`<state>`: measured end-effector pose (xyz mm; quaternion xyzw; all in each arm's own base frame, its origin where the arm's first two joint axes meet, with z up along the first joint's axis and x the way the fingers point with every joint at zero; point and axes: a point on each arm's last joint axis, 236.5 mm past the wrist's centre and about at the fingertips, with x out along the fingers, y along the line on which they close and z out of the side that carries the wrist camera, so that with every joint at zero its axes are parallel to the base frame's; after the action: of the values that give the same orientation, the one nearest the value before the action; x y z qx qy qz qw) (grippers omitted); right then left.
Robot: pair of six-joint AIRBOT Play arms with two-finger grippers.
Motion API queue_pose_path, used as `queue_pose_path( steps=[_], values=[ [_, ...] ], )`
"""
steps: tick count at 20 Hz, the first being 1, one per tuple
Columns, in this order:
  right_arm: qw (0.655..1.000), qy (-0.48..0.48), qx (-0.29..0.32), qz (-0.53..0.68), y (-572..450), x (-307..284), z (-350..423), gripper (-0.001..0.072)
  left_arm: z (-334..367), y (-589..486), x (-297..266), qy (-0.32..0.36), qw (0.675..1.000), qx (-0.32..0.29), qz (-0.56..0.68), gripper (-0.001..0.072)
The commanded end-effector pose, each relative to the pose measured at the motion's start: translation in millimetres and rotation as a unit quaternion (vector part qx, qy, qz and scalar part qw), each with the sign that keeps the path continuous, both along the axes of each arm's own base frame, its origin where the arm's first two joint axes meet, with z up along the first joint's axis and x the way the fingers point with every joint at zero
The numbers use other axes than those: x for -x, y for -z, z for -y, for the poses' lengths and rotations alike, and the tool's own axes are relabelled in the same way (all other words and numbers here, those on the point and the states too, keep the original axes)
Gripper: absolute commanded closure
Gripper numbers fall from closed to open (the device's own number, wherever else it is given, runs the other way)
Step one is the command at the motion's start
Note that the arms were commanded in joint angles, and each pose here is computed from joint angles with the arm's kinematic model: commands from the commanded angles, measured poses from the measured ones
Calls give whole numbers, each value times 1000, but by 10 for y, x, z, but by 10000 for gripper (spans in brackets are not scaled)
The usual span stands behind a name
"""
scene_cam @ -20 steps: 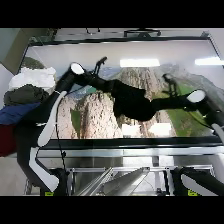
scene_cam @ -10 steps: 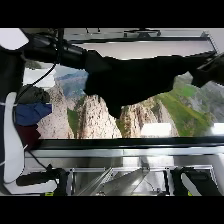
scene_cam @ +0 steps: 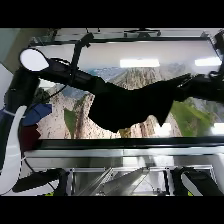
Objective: Fold the shirts.
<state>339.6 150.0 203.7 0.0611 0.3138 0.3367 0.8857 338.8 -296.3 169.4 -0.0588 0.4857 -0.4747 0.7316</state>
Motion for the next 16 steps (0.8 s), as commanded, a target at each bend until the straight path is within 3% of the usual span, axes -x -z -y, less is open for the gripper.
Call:
queue_pose_path(
  steps=[1, 4, 5, 6, 7, 8, 9, 12, 16],
  values=[
    [996, 41, -3, -80, 828, -420, 89, 697, -127, 652, -629, -47, 999, -22, 11, 686],
    [986, 83, -3, -146, 1603, -841, 194, 696, -286, 1295, -1098, -98, 994, -36, -14, 686],
    [981, 94, -4, -168, 1853, -923, 218, 692, -361, 1526, -1152, -105, 993, -44, -37, 597],
    [977, 101, -2, -190, 2097, -970, 236, 659, -438, 1701, -1188, -111, 991, -50, -55, 339],
    [973, 107, 0, -206, 2269, -994, 265, 442, -555, 1865, -1237, -122, 988, -54, -73, 13],
    [970, 113, 0, -213, 2341, -1012, 318, 230, -666, 1955, -1277, -132, 986, -56, -86, -7],
    [969, 121, -2, -214, 2337, -1029, 401, 165, -784, 2001, -1312, -135, 984, -60, -96, -7],
    [966, 133, -10, -224, 2129, -901, 730, 165, -1081, 1901, -1386, -137, 983, -58, -110, -6],
    [938, 116, -32, -324, 2285, -286, 827, 166, -1183, 1826, -1492, -132, 986, -57, -82, -5]
  ],
)
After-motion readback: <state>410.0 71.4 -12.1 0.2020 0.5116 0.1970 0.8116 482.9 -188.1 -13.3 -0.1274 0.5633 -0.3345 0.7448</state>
